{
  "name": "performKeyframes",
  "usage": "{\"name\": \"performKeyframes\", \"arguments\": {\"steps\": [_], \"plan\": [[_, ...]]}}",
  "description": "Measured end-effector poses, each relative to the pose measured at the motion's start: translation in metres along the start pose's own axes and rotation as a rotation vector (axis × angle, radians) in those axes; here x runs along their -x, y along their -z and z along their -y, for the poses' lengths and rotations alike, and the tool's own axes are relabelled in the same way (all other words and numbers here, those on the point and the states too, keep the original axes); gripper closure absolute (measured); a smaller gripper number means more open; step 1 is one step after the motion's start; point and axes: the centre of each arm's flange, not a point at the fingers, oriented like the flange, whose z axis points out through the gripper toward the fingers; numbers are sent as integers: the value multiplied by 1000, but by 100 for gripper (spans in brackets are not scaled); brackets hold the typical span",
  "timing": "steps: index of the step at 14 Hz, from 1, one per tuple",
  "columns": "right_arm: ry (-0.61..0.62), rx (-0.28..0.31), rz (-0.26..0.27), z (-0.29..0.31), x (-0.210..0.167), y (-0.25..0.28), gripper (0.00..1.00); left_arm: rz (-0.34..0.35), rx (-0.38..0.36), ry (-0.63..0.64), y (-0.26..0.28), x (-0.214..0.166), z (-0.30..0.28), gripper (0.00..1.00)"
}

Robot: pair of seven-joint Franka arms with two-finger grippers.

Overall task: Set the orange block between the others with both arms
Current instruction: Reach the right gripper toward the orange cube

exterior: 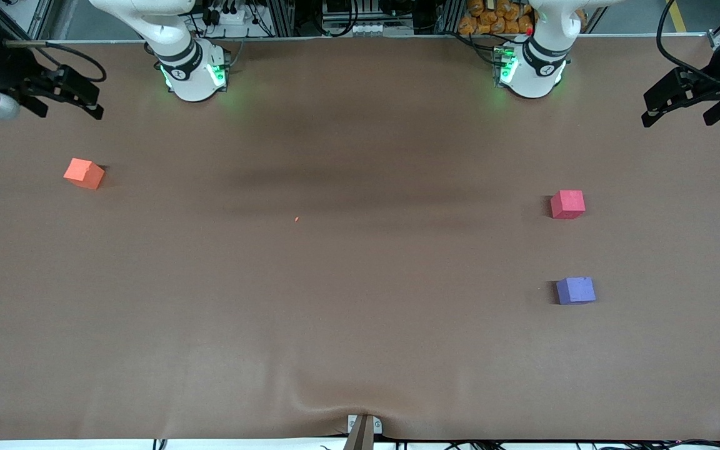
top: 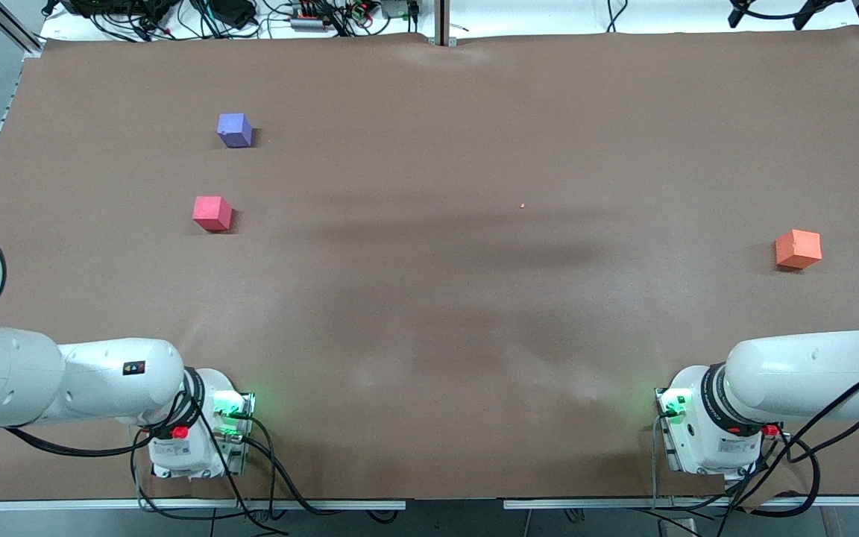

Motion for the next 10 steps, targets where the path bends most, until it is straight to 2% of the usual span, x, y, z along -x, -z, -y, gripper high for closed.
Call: {"name": "performKeyframes", "arguments": {"steps": [1, 4, 6, 10], "plan": [[0, 20, 16, -18, -5, -8, 0, 4, 0, -1, -2, -1, 0, 0], [-105, 21, 139, -103, -22, -73, 0, 24, 0, -5, -11, -5, -1, 0], [-174, -5, 208, -162, -27, -136, 0, 40, 1, -6, -18, -9, -1, 0], [-154, -84, 286, -251, -14, -250, 0, 69, 1, -12, -33, -16, -4, 0]]}}
